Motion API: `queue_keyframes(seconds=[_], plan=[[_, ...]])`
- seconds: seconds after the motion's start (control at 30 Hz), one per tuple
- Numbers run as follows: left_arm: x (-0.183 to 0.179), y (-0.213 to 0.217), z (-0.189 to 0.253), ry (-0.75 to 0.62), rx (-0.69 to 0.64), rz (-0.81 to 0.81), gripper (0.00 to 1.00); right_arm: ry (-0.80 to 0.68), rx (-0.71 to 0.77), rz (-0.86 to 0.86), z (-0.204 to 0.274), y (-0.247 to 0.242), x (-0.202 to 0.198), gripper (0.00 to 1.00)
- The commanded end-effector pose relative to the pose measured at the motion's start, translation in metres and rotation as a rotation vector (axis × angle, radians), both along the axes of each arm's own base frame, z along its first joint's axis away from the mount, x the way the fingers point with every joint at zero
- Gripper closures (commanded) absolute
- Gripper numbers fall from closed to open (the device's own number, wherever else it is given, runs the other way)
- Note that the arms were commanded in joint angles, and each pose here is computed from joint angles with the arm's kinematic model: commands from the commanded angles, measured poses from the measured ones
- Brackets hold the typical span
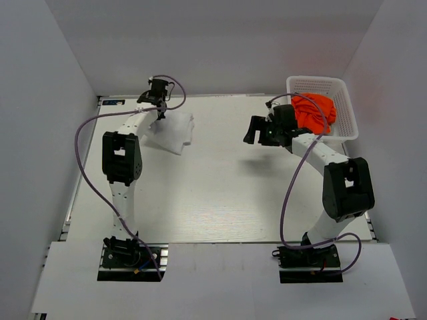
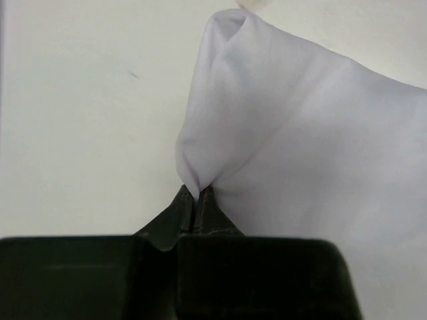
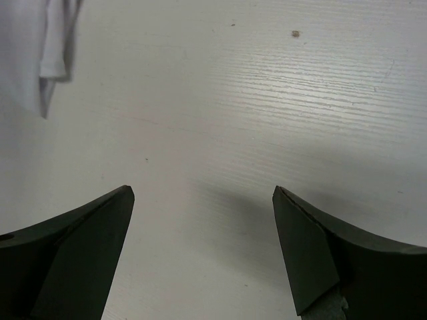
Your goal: Fold and stack the t-shirts
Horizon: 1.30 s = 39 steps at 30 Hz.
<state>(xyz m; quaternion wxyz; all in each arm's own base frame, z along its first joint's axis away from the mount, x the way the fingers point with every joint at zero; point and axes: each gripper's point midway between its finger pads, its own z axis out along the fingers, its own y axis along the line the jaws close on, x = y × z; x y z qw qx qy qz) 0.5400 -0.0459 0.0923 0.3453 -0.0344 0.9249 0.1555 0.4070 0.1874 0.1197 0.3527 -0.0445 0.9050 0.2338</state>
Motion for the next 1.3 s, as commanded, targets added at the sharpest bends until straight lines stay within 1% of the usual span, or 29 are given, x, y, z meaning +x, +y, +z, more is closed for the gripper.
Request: queue_keyframes(seconds=[0.0,0.03,0.07,0.1,0.13,0.2,0.23,0.27,0.33,0.37,0.4,0.43,0.5,0.53,0.57,0.6,0.63,0.8,0.87,0.93,0.97,1.03,1.07,1.1,1.17,1.2,1.23,1.27], plan=[[0.027,0.053,0.028,-0.066,0.174,0.061,1.00,-0.088,0.018,0.015,0.019,0.005,0.022,0.10],[0.030,0.072,0.018,-0.042,0.190,0.081,1.00,-0.084,0.016,0.014,0.016,0.005,0.025,0.10],[0.037,0.082,0.024,-0.061,0.205,0.092,1.00,-0.092,0.018,0.013,0.018,0.005,0.028,0.10],[0.039,0.101,0.024,-0.051,0.230,0.109,1.00,-0.105,0.020,0.013,0.023,0.006,0.035,0.10],[0.041,0.109,0.023,-0.049,0.236,0.117,1.00,-0.104,0.022,0.013,0.022,0.007,0.037,0.10],[0.054,0.125,0.022,-0.074,0.246,0.123,1.00,-0.131,0.031,0.017,0.030,0.008,0.045,0.10],[0.059,0.141,0.026,-0.097,0.253,0.144,1.00,-0.134,0.042,0.027,0.028,0.011,0.048,0.10],[0.068,0.147,0.021,-0.115,0.249,0.141,1.00,-0.128,0.053,0.044,0.028,0.015,0.047,0.10],[0.080,0.166,0.027,-0.148,0.270,0.140,1.00,-0.122,0.069,0.061,0.030,0.020,0.053,0.10],[0.088,0.167,0.028,-0.166,0.283,0.131,1.00,-0.132,0.079,0.071,0.036,0.022,0.055,0.10],[0.091,0.177,0.017,-0.155,0.300,0.130,1.00,-0.123,0.082,0.070,0.035,0.023,0.057,0.10],[0.095,0.186,0.022,-0.157,0.333,0.115,1.00,-0.125,0.087,0.065,0.036,0.022,0.060,0.10],[0.100,0.193,0.020,-0.148,0.364,0.099,1.00,-0.115,0.085,0.065,0.033,0.021,0.062,0.10],[0.102,0.194,0.027,-0.160,0.374,0.094,1.00,-0.118,0.089,0.065,0.034,0.022,0.063,0.10],[0.101,0.201,0.019,-0.137,0.384,0.081,1.00,-0.116,0.088,0.058,0.033,0.021,0.064,0.10],[0.104,0.209,0.024,-0.166,0.387,0.099,1.00,-0.112,0.090,0.063,0.033,0.022,0.063,0.10],[0.107,0.208,0.026,-0.175,0.390,0.087,1.00,-0.117,0.098,0.077,0.037,0.025,0.065,0.10],[0.113,0.218,0.018,-0.183,0.390,0.076,1.00,-0.093,0.113,0.098,0.032,0.029,0.064,0.10],[0.109,0.230,0.020,-0.182,0.417,0.123,0.83,-0.084,0.115,0.108,0.031,0.030,0.062,0.10],[0.108,0.236,0.029,-0.204,0.441,0.164,0.49,-0.087,0.121,0.110,0.034,0.031,0.060,0.10],[0.108,0.235,0.038,-0.222,0.435,0.172,0.36,-0.082,0.121,0.107,0.030,0.030,0.059,0.10],[0.105,0.237,0.052,-0.241,0.434,0.199,0.27,-0.098,0.138,0.117,0.038,0.033,0.057,0.10],[0.101,0.238,0.071,-0.259,0.443,0.216,0.06,-0.097,0.144,0.122,0.035,0.033,0.054,0.10],[0.097,0.239,0.079,-0.277,0.436,0.245,0.00,-0.106,0.154,0.123,0.040,0.033,0.052,0.10],[0.081,0.242,0.090,-0.258,0.436,0.295,0.00,-0.139,0.174,0.133,0.052,0.035,0.047,0.10],[0.075,0.239,0.113,-0.314,0.385,0.340,0.00,-0.132,0.177,0.123,0.048,0.034,0.044,0.10],[0.060,0.236,0.114,-0.279,0.348,0.361,0.00,-0.146,0.187,0.124,0.055,0.033,0.040,0.10],[0.054,0.227,0.118,-0.279,0.284,0.355,0.00,-0.144,0.189,0.126,0.056,0.033,0.037,0.10]])
